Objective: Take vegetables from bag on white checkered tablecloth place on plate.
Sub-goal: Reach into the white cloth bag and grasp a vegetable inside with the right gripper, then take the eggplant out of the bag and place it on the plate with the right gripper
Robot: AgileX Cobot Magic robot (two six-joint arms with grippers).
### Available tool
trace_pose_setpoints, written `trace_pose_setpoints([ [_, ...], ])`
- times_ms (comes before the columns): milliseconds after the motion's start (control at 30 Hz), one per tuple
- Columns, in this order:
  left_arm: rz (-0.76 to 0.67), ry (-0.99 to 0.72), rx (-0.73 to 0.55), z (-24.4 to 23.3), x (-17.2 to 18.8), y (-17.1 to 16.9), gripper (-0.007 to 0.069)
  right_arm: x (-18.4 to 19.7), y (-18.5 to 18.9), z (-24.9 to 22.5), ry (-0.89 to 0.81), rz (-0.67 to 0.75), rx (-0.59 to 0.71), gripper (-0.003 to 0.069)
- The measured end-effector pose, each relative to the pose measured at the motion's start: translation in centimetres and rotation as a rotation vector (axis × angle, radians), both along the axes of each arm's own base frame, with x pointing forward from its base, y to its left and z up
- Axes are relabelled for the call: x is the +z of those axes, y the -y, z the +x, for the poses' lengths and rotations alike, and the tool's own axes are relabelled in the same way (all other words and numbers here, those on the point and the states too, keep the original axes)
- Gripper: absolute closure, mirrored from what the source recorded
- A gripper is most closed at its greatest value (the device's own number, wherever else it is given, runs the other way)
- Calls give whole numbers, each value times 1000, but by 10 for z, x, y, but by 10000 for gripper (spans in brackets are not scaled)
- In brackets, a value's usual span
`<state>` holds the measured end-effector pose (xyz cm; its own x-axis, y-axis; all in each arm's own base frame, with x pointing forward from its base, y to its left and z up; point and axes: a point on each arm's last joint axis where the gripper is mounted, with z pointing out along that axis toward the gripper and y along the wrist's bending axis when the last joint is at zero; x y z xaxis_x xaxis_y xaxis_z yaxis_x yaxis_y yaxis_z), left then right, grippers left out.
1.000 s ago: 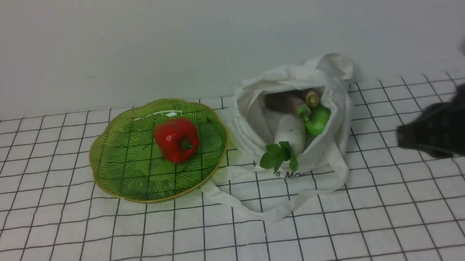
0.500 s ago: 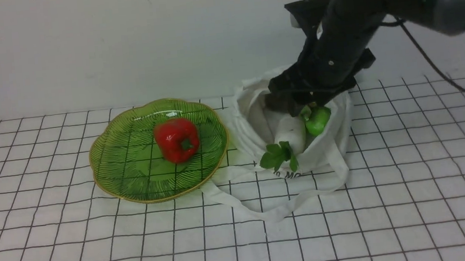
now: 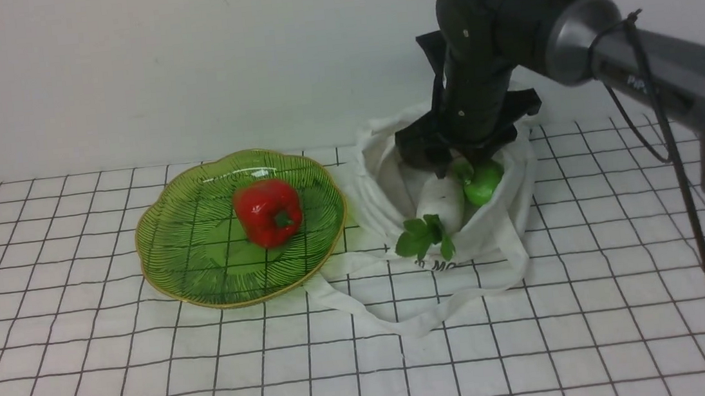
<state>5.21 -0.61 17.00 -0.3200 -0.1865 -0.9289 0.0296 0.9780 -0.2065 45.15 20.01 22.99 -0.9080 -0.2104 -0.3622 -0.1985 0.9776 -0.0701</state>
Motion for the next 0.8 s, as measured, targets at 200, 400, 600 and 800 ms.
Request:
trace_pose_setpoints([
  [200,0,0,0,0,0,0,633,-18,-1,4,-29,-14,-12,258],
  [400,0,0,0,0,0,0,633,-33,-3,6,-52,-22,-19,327],
  [600,0,0,0,0,0,0,633,-27,-3,5,-45,-23,-8,447],
  [800,0,0,0,0,0,0,633,4,-11,-10,-16,14,33,447],
])
